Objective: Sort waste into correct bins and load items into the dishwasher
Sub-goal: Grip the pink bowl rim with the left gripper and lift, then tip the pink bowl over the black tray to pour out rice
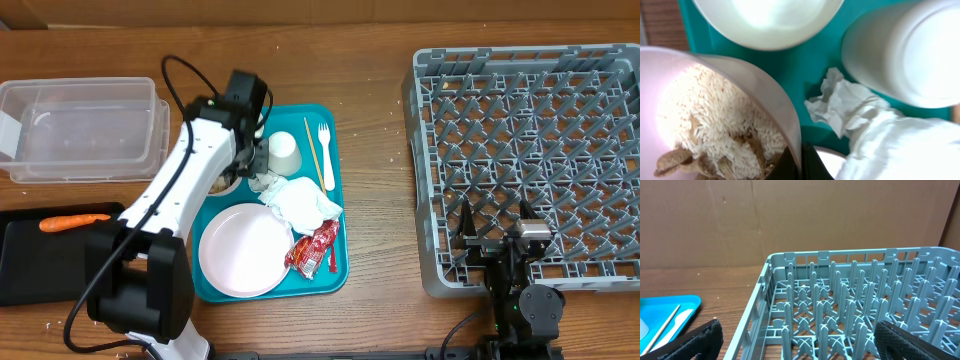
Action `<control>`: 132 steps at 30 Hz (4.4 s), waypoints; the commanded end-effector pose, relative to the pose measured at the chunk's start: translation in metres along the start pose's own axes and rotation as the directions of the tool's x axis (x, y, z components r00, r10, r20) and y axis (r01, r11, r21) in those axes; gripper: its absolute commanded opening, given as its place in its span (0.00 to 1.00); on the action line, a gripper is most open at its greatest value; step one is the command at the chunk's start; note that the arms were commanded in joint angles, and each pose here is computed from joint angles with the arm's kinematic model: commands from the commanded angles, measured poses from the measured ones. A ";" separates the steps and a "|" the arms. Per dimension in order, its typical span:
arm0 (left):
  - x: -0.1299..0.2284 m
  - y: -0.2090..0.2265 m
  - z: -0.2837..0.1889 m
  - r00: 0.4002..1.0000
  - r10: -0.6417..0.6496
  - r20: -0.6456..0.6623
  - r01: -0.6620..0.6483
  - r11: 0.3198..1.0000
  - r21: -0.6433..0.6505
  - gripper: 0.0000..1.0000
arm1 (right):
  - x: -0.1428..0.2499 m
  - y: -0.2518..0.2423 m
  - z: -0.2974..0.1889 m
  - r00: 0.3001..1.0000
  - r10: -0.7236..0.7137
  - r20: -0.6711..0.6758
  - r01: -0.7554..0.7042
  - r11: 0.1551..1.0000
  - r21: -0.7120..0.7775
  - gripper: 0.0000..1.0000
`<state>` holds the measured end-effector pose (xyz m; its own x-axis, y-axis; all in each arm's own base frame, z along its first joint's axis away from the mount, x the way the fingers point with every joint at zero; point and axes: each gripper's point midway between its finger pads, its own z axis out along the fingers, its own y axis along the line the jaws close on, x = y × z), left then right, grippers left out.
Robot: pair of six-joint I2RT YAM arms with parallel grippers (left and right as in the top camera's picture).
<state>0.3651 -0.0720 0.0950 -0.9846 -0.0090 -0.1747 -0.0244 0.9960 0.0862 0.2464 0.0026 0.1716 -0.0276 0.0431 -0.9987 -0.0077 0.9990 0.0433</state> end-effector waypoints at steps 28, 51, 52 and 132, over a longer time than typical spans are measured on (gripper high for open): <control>0.066 0.284 -0.043 0.294 -0.955 0.025 0.908 0.288 0.305 0.04 | 0.002 0.002 0.000 1.000 -0.004 0.003 0.004 1.000 -0.010 1.00; 0.074 0.334 -0.035 0.215 -0.974 -0.071 0.675 0.096 0.732 0.04 | 0.002 0.002 0.000 1.000 -0.004 0.003 0.004 1.000 -0.010 1.00; 0.080 0.339 -0.036 0.209 -0.976 -0.057 0.676 0.102 0.730 0.04 | 0.002 0.002 0.000 1.000 -0.004 0.003 0.004 1.000 -0.010 1.00; 0.081 0.324 -0.057 0.414 -0.901 0.131 0.328 0.282 0.902 0.04 | 0.002 0.002 0.000 1.000 -0.004 0.003 0.004 1.000 -0.010 1.00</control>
<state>0.2692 0.2482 0.1693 -0.3501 -0.8907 -0.2898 -0.1611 0.3621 -0.9181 0.2463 0.0026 0.1715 -0.0276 0.0435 -0.9987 -0.0077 0.9990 0.0437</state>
